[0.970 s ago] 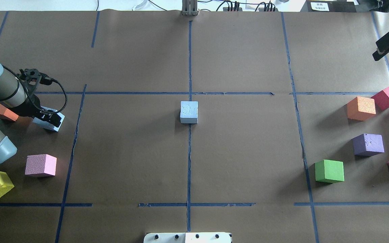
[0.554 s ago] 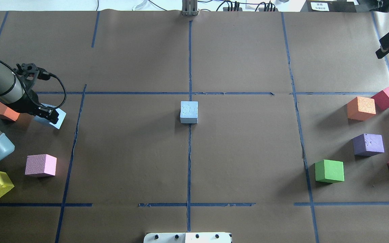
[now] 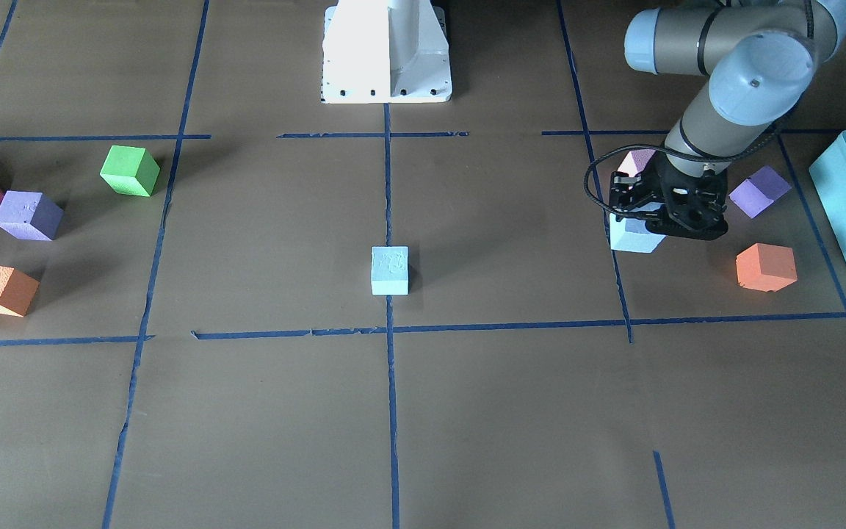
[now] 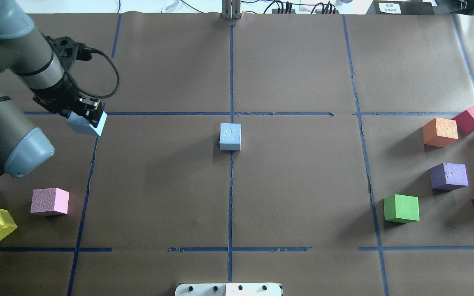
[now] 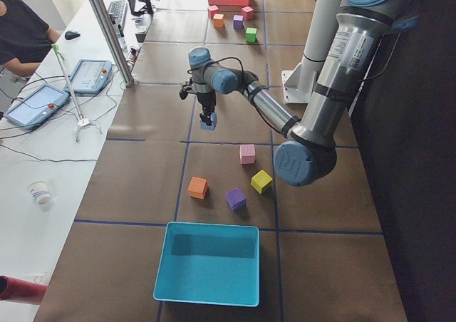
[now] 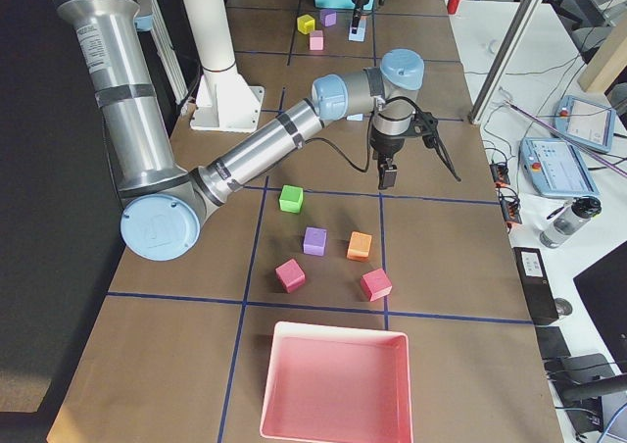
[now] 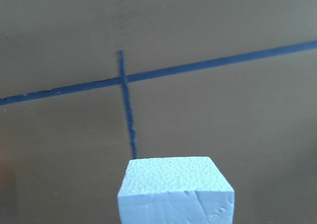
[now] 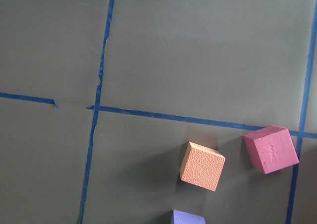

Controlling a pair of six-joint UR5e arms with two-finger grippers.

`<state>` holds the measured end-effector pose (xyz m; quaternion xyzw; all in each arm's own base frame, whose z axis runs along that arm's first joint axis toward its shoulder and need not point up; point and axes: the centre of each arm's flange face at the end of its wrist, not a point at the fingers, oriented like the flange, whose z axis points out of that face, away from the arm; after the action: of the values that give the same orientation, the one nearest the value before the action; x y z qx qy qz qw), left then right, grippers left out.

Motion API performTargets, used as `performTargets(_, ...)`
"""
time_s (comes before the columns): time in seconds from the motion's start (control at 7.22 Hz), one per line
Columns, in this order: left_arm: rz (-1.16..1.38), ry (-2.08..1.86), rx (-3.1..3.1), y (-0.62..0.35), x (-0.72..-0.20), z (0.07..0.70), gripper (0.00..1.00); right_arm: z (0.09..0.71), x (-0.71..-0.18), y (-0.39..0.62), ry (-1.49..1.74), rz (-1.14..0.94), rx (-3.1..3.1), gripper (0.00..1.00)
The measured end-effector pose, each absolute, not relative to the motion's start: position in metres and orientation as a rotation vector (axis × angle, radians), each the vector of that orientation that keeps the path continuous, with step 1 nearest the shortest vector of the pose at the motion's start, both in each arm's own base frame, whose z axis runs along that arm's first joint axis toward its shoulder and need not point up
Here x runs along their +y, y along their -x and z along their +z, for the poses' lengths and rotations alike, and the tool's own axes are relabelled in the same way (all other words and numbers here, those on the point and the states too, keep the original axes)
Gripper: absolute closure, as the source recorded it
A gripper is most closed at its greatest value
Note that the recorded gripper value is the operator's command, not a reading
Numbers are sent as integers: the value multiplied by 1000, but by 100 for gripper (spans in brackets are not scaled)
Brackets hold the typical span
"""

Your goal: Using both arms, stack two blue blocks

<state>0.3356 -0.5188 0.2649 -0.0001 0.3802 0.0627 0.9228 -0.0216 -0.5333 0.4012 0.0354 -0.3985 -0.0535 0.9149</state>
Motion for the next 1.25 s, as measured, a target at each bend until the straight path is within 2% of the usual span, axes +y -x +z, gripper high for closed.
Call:
performTargets(0.55,46,71,850,-475,-530,114,98,483,-488,-40,-67,-121,-849,0)
performTargets(1.25,45,51,861,-549,-525,104,97,503,-477,-47,-83,-117,-849,0)
